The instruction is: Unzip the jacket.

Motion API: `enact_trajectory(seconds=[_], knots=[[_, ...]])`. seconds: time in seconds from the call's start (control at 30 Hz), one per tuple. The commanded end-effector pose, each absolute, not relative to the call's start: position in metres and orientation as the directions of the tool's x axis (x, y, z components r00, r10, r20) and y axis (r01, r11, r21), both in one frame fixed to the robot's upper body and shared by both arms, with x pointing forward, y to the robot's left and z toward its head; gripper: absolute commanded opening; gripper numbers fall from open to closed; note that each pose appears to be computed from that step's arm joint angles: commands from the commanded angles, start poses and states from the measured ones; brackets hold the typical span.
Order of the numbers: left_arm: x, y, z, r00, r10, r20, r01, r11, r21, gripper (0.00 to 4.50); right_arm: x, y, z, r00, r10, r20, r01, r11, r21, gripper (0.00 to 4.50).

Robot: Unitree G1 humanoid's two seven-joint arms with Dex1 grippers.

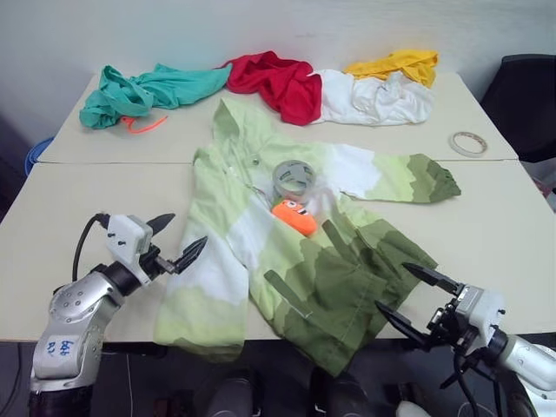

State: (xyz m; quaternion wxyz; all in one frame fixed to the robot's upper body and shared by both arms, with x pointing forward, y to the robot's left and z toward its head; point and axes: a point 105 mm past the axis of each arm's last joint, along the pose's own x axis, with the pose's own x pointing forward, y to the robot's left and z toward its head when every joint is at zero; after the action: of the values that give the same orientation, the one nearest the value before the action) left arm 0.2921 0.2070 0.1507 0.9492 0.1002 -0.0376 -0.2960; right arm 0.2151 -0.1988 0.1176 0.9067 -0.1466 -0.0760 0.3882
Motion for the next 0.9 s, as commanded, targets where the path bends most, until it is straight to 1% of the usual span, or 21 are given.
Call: enact_trajectory(seconds=[0.03, 0.17, 0.3, 0.37, 0.5, 0.57, 0.6, 0.63, 0.67, 0.7, 0.73, 0.77, 0.83, 0.9], knots=[[0.291, 0.202, 0.161, 0.791, -0.611, 0.025, 0.580, 0.763, 0.284, 4.50, 0.215, -0.194, 0.119, 0.660, 0.750, 0.044, -0.695, 0.631, -0.345, 4.48], [0.289, 0.201, 0.167, 0.771, -0.633, 0.066, 0.602, 0.759, 0.247, 4.50, 0.219, -0.195, 0.121, 0.657, 0.752, 0.053, -0.696, 0.632, -0.341, 4.48], [0.279, 0.194, 0.170, 0.694, -0.715, 0.087, 0.699, 0.697, 0.161, 4.50, 0.230, -0.195, 0.135, 0.653, 0.752, 0.084, -0.694, 0.639, -0.332, 4.48], [0.277, 0.193, 0.174, 0.679, -0.728, 0.096, 0.717, 0.685, 0.128, 4.50, 0.237, -0.189, 0.145, 0.625, 0.776, 0.085, -0.723, 0.617, -0.311, 4.48], [0.268, 0.196, 0.183, 0.635, -0.769, 0.076, 0.760, 0.639, 0.118, 4.50, 0.281, -0.144, 0.207, 0.549, 0.832, 0.073, -0.798, 0.548, -0.249, 4.48], [0.266, 0.199, 0.184, 0.629, -0.775, 0.066, 0.768, 0.632, 0.107, 4.50, 0.299, -0.125, 0.223, 0.533, 0.845, 0.050, -0.818, 0.529, -0.227, 4.48], [0.265, 0.199, 0.184, 0.628, -0.776, 0.058, 0.770, 0.630, 0.101, 4.50, 0.305, -0.117, 0.228, 0.526, 0.850, 0.037, -0.826, 0.521, -0.217, 4.48], [0.265, 0.202, 0.183, 0.633, -0.773, 0.053, 0.767, 0.634, 0.099, 4.50, 0.316, -0.110, 0.231, 0.546, 0.838, 0.010, -0.814, 0.533, -0.231, 4.48], [0.264, 0.205, 0.183, 0.643, -0.764, 0.052, 0.758, 0.644, 0.101, 4.50, 0.336, -0.104, 0.228, 0.600, 0.797, -0.068, -0.785, 0.572, -0.237, 4.48], [0.264, 0.209, 0.183, 0.651, -0.757, 0.056, 0.751, 0.653, 0.098, 4.50, 0.349, -0.099, 0.227, 0.639, 0.759, -0.127, -0.760, 0.595, -0.261, 4.48], [0.263, 0.211, 0.184, 0.659, -0.749, 0.063, 0.744, 0.662, 0.092, 4.50, 0.360, -0.089, 0.227, 0.644, 0.749, -0.155, -0.758, 0.596, -0.267, 4.48], [0.263, 0.214, 0.186, 0.671, -0.738, 0.075, 0.732, 0.675, 0.090, 4.50, 0.367, -0.075, 0.227, 0.623, 0.761, -0.181, -0.778, 0.577, -0.251, 4.48], [0.263, 0.217, 0.186, 0.682, -0.726, 0.084, 0.721, 0.687, 0.085, 4.50, 0.375, -0.049, 0.226, 0.589, 0.775, -0.230, -0.808, 0.553, -0.205, 4.48], [0.263, 0.216, 0.184, 0.685, -0.724, 0.080, 0.719, 0.690, 0.090, 4.50, 0.386, -0.031, 0.223, 0.593, 0.762, -0.260, -0.805, 0.564, -0.182, 4.48]])
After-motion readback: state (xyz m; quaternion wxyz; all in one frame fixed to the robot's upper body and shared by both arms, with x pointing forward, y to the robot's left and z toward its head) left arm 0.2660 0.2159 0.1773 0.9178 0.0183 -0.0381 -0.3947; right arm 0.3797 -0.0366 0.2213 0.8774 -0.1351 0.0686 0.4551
